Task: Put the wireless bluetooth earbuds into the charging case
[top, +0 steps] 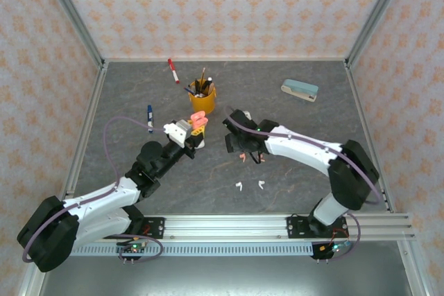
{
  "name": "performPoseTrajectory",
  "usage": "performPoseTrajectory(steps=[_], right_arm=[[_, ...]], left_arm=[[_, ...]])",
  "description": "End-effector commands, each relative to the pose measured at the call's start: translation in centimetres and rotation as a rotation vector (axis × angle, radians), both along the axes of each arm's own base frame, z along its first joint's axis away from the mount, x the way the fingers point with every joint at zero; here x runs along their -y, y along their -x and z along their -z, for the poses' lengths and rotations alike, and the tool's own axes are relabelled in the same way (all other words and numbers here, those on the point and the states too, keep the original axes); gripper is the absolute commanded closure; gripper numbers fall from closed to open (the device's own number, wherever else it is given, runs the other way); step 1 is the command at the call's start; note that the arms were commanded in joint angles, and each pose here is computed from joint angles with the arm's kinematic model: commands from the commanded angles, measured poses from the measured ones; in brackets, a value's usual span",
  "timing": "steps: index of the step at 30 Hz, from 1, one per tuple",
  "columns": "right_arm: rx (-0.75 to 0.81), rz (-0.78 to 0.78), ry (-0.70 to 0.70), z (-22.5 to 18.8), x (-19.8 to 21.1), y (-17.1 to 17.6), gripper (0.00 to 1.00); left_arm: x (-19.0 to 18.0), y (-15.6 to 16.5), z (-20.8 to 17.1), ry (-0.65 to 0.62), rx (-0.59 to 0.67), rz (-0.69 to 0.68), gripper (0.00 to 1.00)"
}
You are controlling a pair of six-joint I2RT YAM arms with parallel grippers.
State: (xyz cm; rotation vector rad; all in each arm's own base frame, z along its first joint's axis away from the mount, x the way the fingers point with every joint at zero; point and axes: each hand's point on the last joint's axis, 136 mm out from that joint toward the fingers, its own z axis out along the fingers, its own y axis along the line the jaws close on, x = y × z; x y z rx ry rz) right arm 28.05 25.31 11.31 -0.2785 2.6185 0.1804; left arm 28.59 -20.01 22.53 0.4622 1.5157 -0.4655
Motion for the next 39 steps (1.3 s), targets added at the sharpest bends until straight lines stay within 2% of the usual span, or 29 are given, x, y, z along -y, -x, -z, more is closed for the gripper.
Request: performPoseTrajectory(steps=[1,4,7,9,15,22,26,31,36,39], right_arm=[[0.027,0.046,-0.069,-3.3,0.2,-0.1,0.28],[0.047,0.075,-0.119,-5.0,0.1,-0.1,0.25],[0.066,0.108,-0.144,-6.3,0.4,-0.3,0.24],[0.068,0.136,-0.167,-6.9,0.6,-0.4,0.24],[0.077,0.203,-0.267,-8.5,0.8,-0.9,0.24],[0.053,0.248,-0.537,-11.7,0.8,-2.3,0.24],[0.01,0.19,-0.732,-13.7,-0.7,-2.9,0.24],[-0.012,0.046,-0.891,-16.1,-3.3,-2.9,0.25],[0.015,-0.062,-0.935,-16.9,-4.5,-2.5,0.26],[0.059,-0.106,-0.921,-17.1,-4.1,-2.4,0.26]], left_arm=[[-0.6,-0.8,-0.5,0.003,-0.036,-0.066,1.0],[-2.2,-2.5,0.7,-0.061,-0.142,-0.201,1.0],[-2.1,-3.0,1.6,-0.052,-0.182,-0.22,1.0],[-1.2,-2.8,2.0,-0.038,-0.182,-0.171,1.0],[1.1,-1.5,1.0,0.038,-0.044,-0.011,1.0],[3.0,-0.1,-2.0,0.074,0.078,0.13,1.0],[3.5,0.3,-2.8,0.07,0.094,0.167,1.0],[4.1,0.3,-3.8,0.062,0.121,0.193,1.0],[4.8,-0.4,-4.1,0.059,0.129,0.212,1.0],[4.7,-1.0,-4.9,0.119,0.149,0.213,1.0]])
